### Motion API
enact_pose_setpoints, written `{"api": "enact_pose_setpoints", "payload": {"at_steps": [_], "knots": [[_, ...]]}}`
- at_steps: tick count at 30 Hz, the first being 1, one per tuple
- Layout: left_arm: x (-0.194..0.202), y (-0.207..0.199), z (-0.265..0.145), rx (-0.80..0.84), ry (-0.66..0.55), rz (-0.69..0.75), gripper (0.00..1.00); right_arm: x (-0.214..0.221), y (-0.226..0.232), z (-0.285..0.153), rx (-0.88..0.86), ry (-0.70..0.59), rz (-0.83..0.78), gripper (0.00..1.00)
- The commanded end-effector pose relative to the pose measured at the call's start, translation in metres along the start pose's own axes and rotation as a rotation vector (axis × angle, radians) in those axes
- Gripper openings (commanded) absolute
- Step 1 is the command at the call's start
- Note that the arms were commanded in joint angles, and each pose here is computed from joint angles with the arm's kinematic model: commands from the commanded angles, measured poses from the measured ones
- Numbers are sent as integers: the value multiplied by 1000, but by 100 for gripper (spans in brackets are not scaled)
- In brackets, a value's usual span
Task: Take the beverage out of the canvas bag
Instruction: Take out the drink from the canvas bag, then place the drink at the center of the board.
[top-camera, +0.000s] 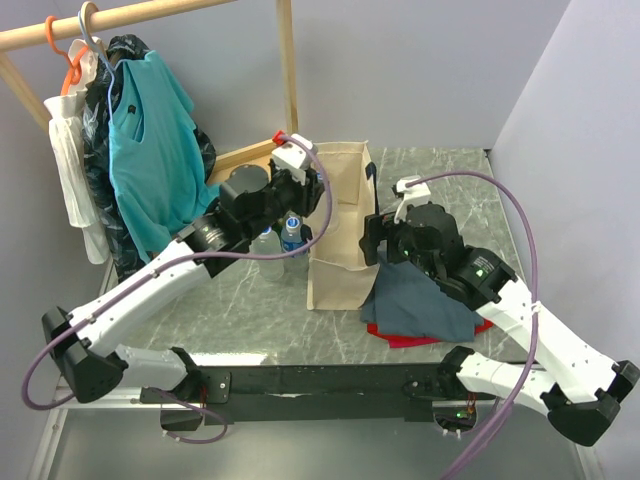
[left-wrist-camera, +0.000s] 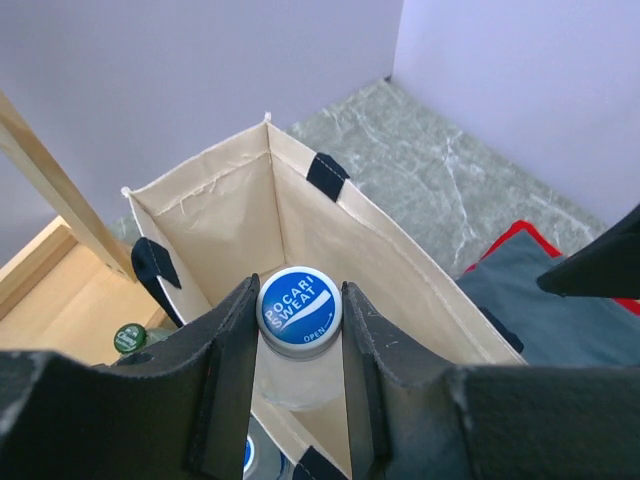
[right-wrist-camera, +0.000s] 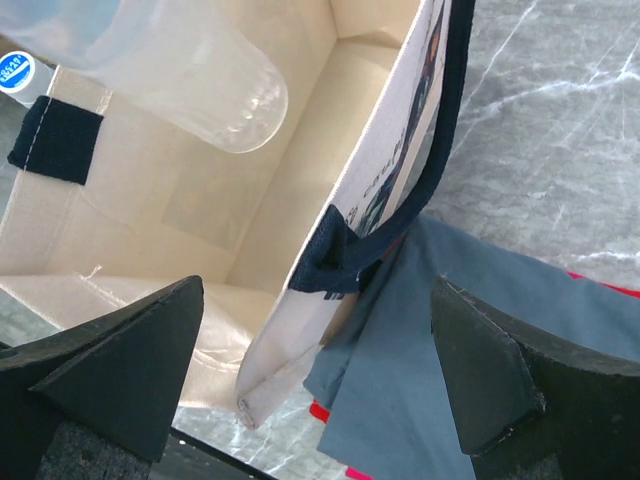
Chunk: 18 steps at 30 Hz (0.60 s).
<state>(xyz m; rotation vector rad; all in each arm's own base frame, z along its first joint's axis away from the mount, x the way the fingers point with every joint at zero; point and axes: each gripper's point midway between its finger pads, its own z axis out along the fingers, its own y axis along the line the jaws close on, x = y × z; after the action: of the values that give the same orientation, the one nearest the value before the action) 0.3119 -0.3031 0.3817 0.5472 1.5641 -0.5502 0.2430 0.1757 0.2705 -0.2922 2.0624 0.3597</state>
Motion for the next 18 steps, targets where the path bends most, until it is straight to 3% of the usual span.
{"api": "enact_pose_setpoints", "payload": {"at_steps": [1, 18], "knots": [[-119, 5, -43, -5, -399, -72, 1, -25, 9, -2, -28, -70, 1, 100], [-160, 0, -78, 41, -499, -63, 1, -28, 10, -4, -35, -86, 14, 100]]}}
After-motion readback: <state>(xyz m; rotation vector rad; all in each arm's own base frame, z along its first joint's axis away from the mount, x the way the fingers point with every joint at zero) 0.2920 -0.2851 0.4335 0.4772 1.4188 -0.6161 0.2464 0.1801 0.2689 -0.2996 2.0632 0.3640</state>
